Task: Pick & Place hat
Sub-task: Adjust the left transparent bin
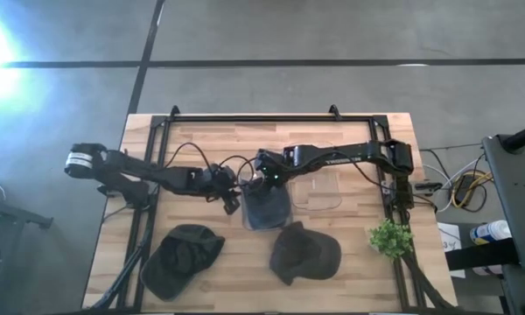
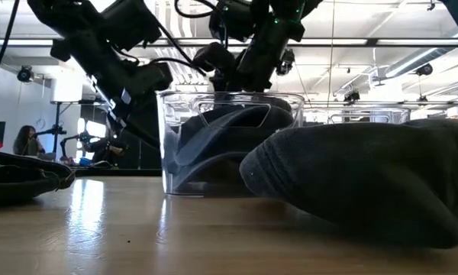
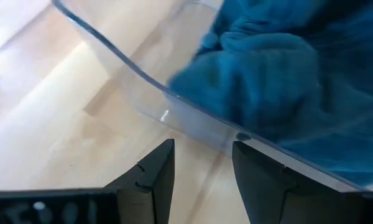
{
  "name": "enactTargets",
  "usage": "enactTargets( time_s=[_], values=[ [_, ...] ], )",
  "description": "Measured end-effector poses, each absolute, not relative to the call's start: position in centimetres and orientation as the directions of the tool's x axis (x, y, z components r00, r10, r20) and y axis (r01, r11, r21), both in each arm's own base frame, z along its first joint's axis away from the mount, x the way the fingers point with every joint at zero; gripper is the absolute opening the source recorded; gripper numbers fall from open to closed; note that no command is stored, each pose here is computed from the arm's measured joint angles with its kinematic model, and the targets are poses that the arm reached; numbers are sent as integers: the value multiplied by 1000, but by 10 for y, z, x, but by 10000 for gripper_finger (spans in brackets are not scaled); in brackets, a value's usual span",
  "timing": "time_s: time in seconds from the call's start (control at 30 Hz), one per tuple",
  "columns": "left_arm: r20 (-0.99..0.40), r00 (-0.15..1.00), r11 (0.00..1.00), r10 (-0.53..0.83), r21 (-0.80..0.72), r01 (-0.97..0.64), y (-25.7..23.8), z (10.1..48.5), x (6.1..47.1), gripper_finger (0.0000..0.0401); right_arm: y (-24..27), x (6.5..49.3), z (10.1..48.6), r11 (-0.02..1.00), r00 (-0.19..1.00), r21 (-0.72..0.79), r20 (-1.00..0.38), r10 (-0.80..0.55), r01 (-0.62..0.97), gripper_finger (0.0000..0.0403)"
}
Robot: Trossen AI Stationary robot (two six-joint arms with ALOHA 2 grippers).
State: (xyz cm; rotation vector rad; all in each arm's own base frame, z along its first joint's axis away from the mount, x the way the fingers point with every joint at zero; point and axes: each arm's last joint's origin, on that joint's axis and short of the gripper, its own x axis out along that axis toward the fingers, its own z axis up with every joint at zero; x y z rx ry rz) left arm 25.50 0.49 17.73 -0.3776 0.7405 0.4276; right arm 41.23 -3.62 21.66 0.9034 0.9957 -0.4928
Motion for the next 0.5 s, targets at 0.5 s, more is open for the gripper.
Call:
enactTargets(
  time_s=[0.5],
  values=[
    [-718,616,850,323,-66,-523,29,228,233,154,-41,400,285,671,487,363,-873,2,647,215]
  ],
)
